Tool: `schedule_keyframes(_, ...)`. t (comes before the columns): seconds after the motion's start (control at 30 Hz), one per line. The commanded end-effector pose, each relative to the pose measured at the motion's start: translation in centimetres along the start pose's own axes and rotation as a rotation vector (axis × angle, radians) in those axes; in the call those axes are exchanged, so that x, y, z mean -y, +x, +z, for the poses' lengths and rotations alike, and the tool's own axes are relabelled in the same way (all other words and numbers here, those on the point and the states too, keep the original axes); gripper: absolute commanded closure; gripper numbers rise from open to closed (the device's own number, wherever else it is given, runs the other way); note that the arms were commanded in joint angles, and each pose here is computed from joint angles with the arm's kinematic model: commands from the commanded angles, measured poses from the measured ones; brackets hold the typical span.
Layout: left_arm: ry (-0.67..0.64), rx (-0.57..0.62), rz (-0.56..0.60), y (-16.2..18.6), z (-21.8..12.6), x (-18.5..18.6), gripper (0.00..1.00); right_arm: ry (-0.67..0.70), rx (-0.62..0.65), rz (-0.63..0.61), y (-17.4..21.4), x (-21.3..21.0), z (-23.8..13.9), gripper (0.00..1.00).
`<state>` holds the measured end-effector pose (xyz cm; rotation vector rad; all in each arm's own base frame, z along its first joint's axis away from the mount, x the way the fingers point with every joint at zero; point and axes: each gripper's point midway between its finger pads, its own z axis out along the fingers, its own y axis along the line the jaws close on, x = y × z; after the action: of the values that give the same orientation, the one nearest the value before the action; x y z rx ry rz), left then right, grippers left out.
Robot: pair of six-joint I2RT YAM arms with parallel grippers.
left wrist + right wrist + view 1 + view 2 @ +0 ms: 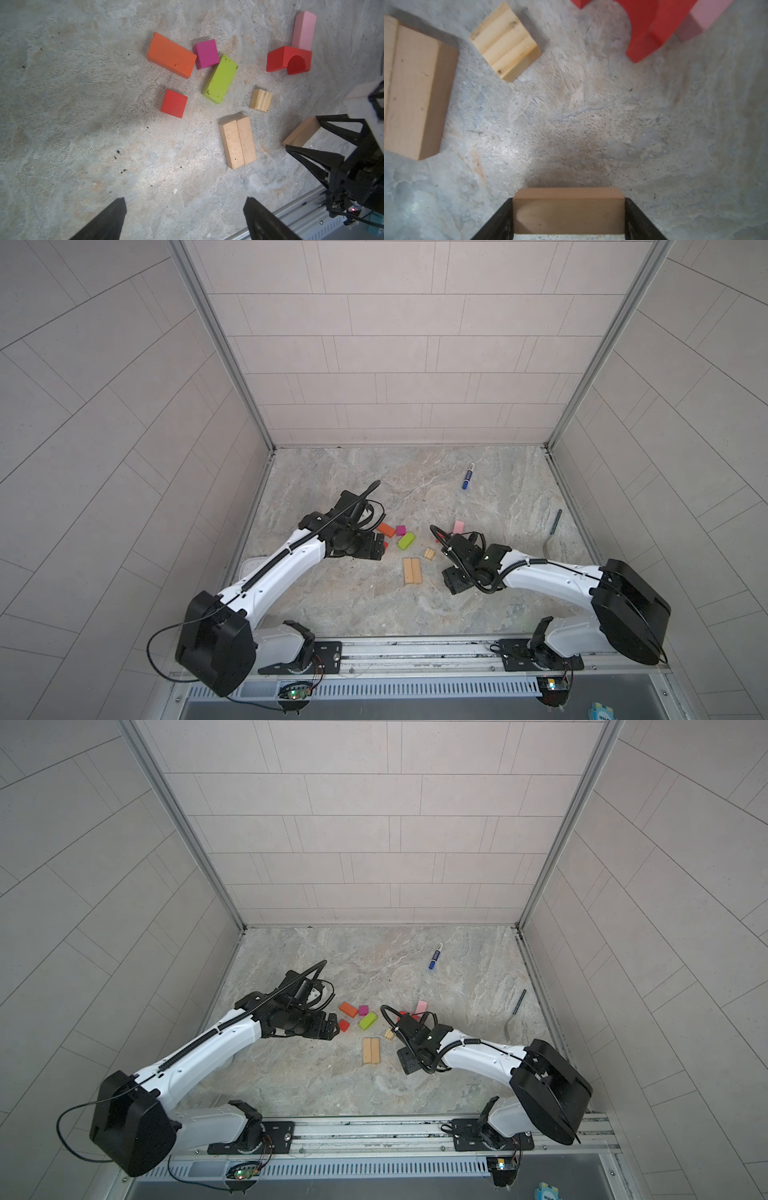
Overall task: Build the wood block tower
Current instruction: 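Carry plank 58 with the right gripper toward the upright plank pair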
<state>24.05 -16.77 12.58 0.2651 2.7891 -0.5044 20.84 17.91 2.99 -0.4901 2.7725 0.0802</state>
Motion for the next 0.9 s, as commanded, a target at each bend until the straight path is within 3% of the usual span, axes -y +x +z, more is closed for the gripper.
schedule_keyframes(0.0, 0.034, -0.022, 0.0, 0.4, 0.4, 0.3, 0.05, 0.03, -0.011, 0.037, 0.4, 0.5, 0.2, 0.34)
schedule_keyframes(0.23, 0.032, -0.011, 0.003, 0.3, 0.2, 0.3, 0.05, 0.044, -0.047, 0.099, 0.4, 0.5, -0.7, 0.2)
schedule_keyframes(0.43, 0.034, -0.009, 0.003, 0.2, 0.1, 0.3, 0.05, 0.018, -0.003, 0.238, -0.4, 0.5, -3.1, 0.01)
schedule_keyframes(0.7, 0.037, 0.002, 0.006, 0.2, -0.2, 0.4, 0.05, -0.089, 0.103, 0.58, 0.1, 0.7, -4.9, 0.01)
schedule_keyframes(0.87, 0.04, 0.003, 0.006, 0.2, -0.2, 0.5, 0.05, -0.126, 0.12, 0.685, 1.0, 0.8, -4.3, 0.01)
